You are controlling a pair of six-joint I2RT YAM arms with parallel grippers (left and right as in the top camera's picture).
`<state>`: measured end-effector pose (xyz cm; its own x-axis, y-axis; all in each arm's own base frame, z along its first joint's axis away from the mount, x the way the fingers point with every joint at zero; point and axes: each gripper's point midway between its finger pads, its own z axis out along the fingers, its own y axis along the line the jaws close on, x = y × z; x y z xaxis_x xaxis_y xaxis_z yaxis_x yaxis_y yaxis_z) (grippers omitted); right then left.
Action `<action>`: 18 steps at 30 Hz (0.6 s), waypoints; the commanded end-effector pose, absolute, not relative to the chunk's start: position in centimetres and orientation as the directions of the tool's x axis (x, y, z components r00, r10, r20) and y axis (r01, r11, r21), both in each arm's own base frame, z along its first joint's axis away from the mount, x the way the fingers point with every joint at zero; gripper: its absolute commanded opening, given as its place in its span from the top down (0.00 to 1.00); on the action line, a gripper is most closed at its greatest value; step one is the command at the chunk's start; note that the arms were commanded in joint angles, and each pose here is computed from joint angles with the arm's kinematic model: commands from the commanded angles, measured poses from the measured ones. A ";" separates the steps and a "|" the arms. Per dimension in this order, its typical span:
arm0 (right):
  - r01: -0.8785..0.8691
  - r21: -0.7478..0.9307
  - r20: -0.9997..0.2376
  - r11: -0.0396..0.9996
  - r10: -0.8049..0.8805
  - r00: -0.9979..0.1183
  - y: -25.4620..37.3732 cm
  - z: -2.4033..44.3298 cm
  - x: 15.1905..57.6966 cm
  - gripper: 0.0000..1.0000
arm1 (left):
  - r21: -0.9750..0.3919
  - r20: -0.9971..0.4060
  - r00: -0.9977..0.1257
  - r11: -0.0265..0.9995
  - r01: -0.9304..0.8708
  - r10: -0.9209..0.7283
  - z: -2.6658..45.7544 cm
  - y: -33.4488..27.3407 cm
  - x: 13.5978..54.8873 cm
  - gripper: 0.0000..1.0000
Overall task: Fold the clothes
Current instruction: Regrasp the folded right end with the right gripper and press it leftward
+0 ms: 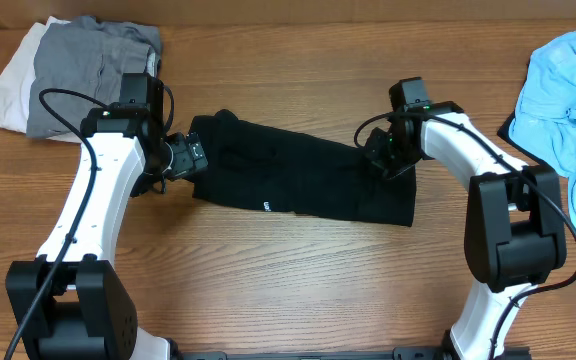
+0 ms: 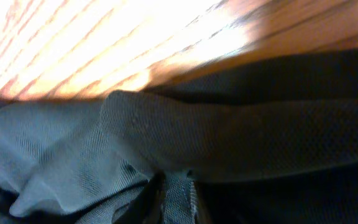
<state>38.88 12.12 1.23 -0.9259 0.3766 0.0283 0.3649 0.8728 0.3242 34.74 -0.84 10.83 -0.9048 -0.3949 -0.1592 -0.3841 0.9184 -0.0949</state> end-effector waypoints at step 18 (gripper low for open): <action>0.423 0.060 0.052 0.904 0.420 -0.906 0.2 13.2 37.3 0.00 | -0.099 -0.157 -0.907 0.920 -0.380 -0.391 10.8 -1.2 34.8 0.00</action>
<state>37.62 3.46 12.38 -0.8969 0.4319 0.0949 0.4410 0.8895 0.1195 34.74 -0.85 10.83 -0.9049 -0.3949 -0.1589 -0.3840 0.9184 -0.0956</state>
